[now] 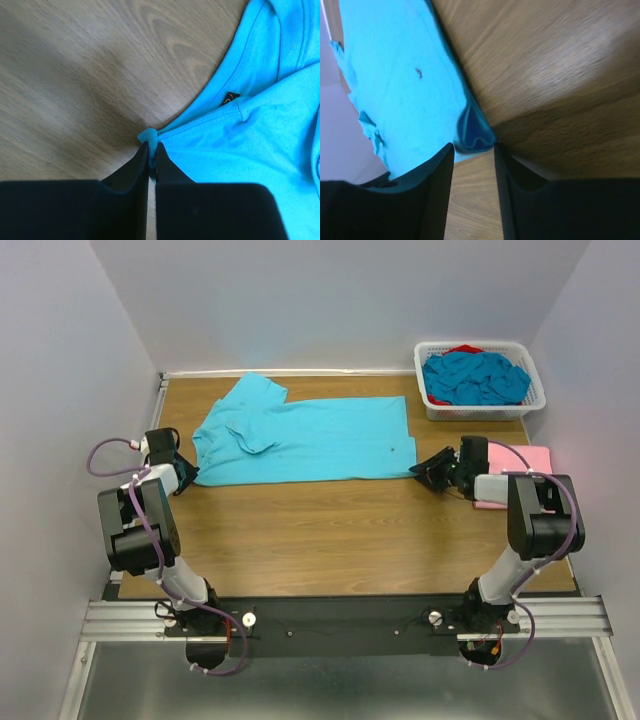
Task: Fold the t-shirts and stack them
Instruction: Fold the tshirt
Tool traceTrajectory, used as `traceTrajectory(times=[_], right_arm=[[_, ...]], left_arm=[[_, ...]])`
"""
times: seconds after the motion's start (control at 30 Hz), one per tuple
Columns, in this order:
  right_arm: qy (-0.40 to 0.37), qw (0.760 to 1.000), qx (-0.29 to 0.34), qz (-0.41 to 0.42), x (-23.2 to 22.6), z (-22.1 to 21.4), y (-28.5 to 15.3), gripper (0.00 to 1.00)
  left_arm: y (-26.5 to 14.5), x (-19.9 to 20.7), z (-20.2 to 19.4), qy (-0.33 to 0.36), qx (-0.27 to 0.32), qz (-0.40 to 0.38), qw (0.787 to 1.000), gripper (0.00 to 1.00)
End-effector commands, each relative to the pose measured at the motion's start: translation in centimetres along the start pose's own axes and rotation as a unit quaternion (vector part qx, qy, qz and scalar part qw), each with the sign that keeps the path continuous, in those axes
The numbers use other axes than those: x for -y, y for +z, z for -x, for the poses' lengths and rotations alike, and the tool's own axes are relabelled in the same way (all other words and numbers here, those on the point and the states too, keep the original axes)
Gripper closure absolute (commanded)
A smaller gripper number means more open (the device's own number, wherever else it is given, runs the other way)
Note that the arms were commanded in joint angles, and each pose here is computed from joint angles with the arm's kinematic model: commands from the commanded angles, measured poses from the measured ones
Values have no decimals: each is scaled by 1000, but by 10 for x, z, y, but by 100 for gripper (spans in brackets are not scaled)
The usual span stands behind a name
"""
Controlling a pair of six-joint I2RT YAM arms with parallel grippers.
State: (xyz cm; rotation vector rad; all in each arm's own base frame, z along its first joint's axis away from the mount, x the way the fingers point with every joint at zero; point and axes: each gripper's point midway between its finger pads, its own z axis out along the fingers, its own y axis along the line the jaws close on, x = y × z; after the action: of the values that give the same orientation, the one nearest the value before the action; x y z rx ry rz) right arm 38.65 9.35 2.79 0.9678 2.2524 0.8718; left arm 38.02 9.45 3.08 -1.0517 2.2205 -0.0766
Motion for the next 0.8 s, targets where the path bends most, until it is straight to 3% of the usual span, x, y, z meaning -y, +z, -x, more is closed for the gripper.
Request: traceTrajectory(times=[0.0, 0.1, 0.13, 0.23, 0.4, 0.6, 0.77], right_arm=[[22, 999, -9, -48, 37, -8, 6, 61], [24, 998, -12, -50, 39, -10, 5, 78], [24, 998, -9, -50, 40, -9, 4, 89], [28, 998, -1, -50, 43, -5, -4, 99], [18, 996, 1, -92, 66, 0, -28, 99], [0, 991, -6, -137, 86, -12, -58, 99], [-17, 986, -10, -165, 92, -17, -73, 93]], left_arm=[[0, -8, -1, 5, 0, 3, 1000, 92], [-2, -10, 1, 3, 2, 2, 1000, 92], [-2, -10, 0, 3, 0, 2, 1000, 93], [-7, -14, 0, -3, -2, 3, 1000, 100], [-22, -28, -17, -19, -20, 15, 1000, 100], [-35, -53, -78, -68, -83, 35, 994, 100], [-55, -56, -84, -101, -64, 28, 992, 99]])
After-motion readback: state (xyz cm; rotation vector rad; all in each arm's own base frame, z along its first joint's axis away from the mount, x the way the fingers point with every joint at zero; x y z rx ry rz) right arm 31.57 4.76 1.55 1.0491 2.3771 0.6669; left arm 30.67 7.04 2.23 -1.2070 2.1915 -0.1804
